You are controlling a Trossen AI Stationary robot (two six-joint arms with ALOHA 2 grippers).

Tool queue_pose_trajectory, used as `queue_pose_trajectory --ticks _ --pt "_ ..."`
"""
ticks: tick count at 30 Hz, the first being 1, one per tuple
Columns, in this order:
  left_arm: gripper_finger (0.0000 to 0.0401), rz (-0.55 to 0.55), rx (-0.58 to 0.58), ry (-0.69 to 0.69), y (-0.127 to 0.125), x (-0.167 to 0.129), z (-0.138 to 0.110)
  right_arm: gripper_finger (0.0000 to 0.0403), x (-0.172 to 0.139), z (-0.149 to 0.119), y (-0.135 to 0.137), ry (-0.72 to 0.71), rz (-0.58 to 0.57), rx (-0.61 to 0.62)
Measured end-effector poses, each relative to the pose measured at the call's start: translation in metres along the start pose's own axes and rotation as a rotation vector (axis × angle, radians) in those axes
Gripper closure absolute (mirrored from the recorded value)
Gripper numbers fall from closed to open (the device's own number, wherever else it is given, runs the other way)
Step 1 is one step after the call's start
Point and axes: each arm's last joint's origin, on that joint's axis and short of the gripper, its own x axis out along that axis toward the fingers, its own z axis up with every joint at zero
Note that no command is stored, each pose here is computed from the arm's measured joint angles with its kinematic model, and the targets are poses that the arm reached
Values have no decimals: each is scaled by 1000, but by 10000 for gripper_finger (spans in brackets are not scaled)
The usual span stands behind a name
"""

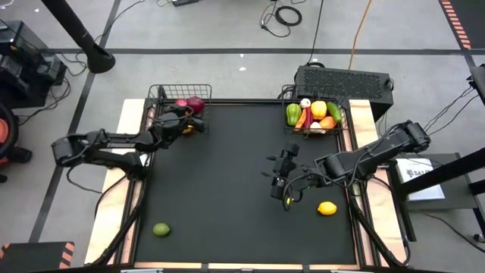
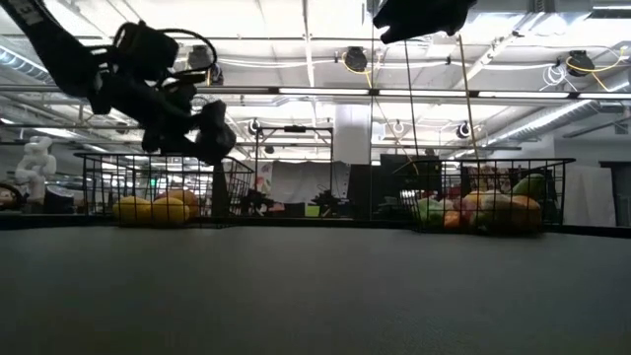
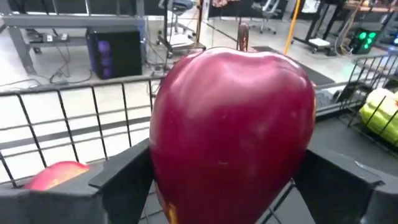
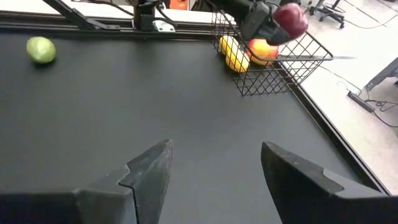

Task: Sort produce into baskets
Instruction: Put the red apple into the left black wire basket, then put the yellow lemon into the left black wire basket

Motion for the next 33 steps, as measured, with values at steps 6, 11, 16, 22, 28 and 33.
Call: queue_pose_trajectory --ticks 6,11,16,22,28,33 --pt "14 12 -12 8 -2 7 -7 165 0 0 0 0 5 0" --pt "7 13 -20 7 -2 8 -8 165 0 -3 -1 28 -2 3" --pt "6 -45 -51 -34 -4 2 2 165 -4 -17 -1 138 -29 50" --pt "6 -249 -114 -151 -15 -24 29 165 -17 -35 6 275 -31 164" --pt "6 -417 -122 -172 -22 -49 40 158 -34 -54 16 559 104 289" --pt "5 -506 -77 -150 -25 -61 40 124 -55 -76 24 800 111 197"
